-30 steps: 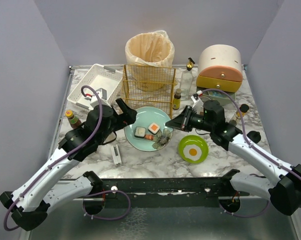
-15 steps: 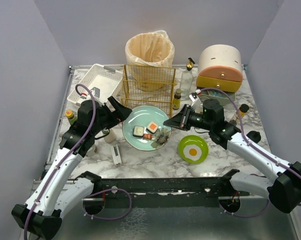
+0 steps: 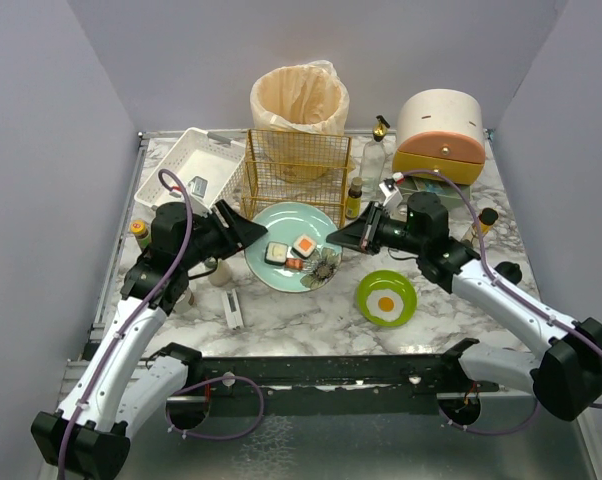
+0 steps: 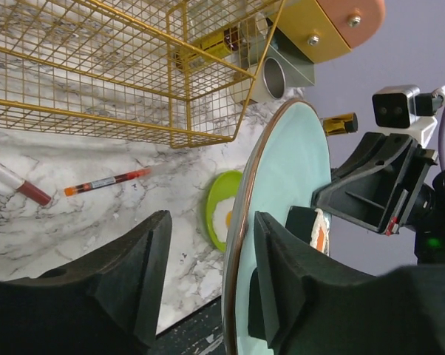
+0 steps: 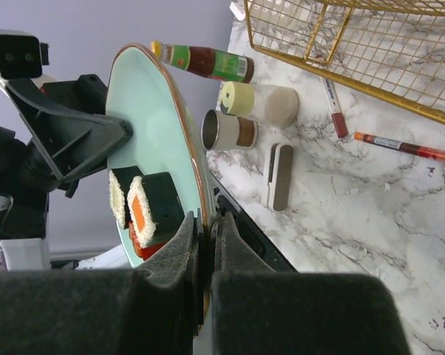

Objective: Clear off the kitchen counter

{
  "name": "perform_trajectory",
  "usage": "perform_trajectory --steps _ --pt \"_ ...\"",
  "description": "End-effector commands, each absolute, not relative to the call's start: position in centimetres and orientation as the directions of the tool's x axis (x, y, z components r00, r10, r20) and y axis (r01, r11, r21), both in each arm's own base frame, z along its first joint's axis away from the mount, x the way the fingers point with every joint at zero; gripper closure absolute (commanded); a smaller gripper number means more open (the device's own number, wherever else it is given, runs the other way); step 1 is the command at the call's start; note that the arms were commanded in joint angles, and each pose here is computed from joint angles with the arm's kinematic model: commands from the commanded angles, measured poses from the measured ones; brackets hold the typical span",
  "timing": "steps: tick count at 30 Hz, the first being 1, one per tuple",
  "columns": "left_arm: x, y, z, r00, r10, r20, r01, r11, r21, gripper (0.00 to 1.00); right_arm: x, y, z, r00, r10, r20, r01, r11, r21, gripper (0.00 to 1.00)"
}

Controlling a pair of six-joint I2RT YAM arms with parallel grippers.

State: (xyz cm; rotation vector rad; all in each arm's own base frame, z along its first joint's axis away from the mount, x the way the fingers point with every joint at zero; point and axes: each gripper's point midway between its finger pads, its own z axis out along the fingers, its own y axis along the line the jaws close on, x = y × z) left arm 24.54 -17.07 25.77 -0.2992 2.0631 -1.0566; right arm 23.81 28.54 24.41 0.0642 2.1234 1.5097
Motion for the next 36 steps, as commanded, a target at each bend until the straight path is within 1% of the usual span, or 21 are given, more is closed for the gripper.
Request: perform_trajectory --steps 1,4,6,11,14,16,18,20,23,25,27,36 --pt "24.0 -17.7 26.4 -0.676 -0.500 -0.541 0.188 0.593 -0.783 0.48 24.1 29.5 31.6 -0.815 0.361 -0.453 -0.403 0.208 0.891 1.00" --pt "24.0 -17.8 26.1 -0.684 -0.493 -0.537 0.191 0.589 -0.785 0.50 24.4 29.7 31.7 -0.815 0.360 -0.453 -0.406 0.203 0.891 1.00" --pt "24.0 -17.9 26.0 -0.687 -0.489 -0.537 0.192 0.591 -0.784 0.56 24.5 29.8 31.8 -0.814 0.361 -0.455 -0.408 0.203 0.890 1.00" --pt "24.3 -18.0 26.1 -0.688 -0.489 -0.536 0.193 0.588 -0.785 0.82 24.9 29.9 31.2 -0.809 0.343 -0.477 -0.417 0.235 0.878 1.00" --pt "24.5 -18.3 26.1 -0.696 -0.491 -0.524 0.191 0.577 -0.794 0.99 24.9 29.9 30.5 -0.809 0.326 -0.489 -0.417 0.266 0.869 0.99" --pt "24.5 -18.7 26.4 -0.702 -0.489 -0.517 0.203 0.558 -0.804 1.00 24.9 29.8 30.1 -0.812 0.317 -0.491 -0.416 0.276 0.866 0.92" --pt "24.6 -18.9 26.6 -0.703 -0.492 -0.513 0.216 0.540 -0.813 1.00 24.8 29.8 29.5 -0.819 0.311 -0.481 -0.402 0.286 0.870 0.77" --pt "24.6 -19.2 26.9 -0.703 -0.493 -0.513 0.229 0.525 -0.819 1.00 24.8 29.7 29.0 -0.823 0.312 -0.474 -0.389 0.300 0.871 0.64" --pt "24.5 -19.6 27.5 -0.703 -0.499 -0.508 0.253 0.492 -0.833 1.00 25.0 29.4 28.0 -0.828 0.314 -0.465 -0.364 0.332 0.870 0.55" --pt "24.4 -19.8 28.3 -0.698 -0.503 -0.510 0.277 0.467 -0.840 1.00 25.1 29.2 27.4 -0.830 0.316 -0.459 -0.349 0.347 0.871 0.52" --pt "24.4 -20.0 28.9 -0.695 -0.506 -0.511 0.293 0.449 -0.844 1.00 25.1 29.2 26.9 -0.833 0.318 -0.452 -0.338 0.354 0.872 0.51" --pt "24.1 -20.2 30.5 -0.687 -0.519 -0.509 0.323 0.409 -0.853 1.00 25.4 28.5 24.8 -0.837 0.336 -0.432 -0.291 0.395 0.871 0.51"
